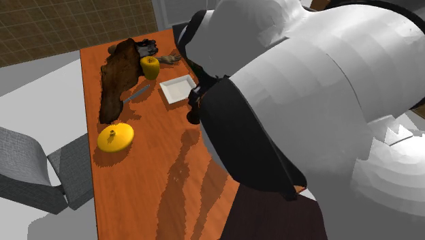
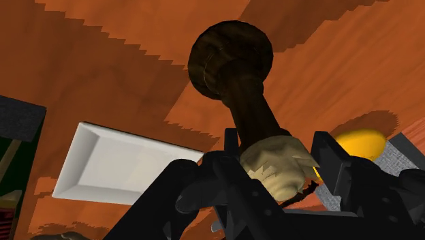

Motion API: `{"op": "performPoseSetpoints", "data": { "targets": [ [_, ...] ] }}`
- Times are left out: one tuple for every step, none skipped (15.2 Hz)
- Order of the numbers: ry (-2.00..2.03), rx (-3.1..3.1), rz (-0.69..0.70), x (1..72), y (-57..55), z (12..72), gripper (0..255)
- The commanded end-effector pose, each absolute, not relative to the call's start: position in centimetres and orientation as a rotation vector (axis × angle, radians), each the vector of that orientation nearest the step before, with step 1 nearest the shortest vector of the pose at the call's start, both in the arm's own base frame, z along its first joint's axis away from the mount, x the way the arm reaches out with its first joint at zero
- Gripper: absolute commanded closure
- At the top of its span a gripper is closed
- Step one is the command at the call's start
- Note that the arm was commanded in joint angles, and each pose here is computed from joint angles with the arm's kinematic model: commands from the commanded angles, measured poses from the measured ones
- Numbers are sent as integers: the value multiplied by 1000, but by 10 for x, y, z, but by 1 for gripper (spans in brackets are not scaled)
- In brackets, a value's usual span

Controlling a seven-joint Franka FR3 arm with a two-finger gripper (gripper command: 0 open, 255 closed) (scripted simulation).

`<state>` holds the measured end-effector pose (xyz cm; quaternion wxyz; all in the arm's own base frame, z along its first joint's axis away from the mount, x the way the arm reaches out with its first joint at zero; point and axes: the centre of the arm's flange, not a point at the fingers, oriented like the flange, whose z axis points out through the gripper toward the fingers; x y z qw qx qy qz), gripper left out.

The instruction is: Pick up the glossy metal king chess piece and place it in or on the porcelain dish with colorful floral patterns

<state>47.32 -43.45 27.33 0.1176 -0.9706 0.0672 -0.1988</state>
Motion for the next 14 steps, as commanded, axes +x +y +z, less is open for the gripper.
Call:
{"op": "performPoseSetpoints", "data": {
  "targets": [
    [197,-2840,-582,473,-434,284,255],
    [197,-2840,-582,473,-434,289,255],
    [197,-2840,-582,473,-434,295,255],
    [197,-2840,-582,473,-434,300,255],
    [197,-2840,-582,473,-434,305,255],
    [197,-2840,-582,473,-434,310,255],
    [197,-2840,-582,473,-434,316,255],
    [197,-2840,-582,473,-434,321,255],
    [197,-2840,-582,473,-434,326,255],
    [197,-2840,-582,473,-434,332,255],
    [197,-2840,-582,473,-434,337,255],
    [197,-2840,-582,473,-434,342,255],
    [197,-2840,-582,473,-434,346,255],
    [197,-2840,-582,460,-432,348,255]
  ]
}}
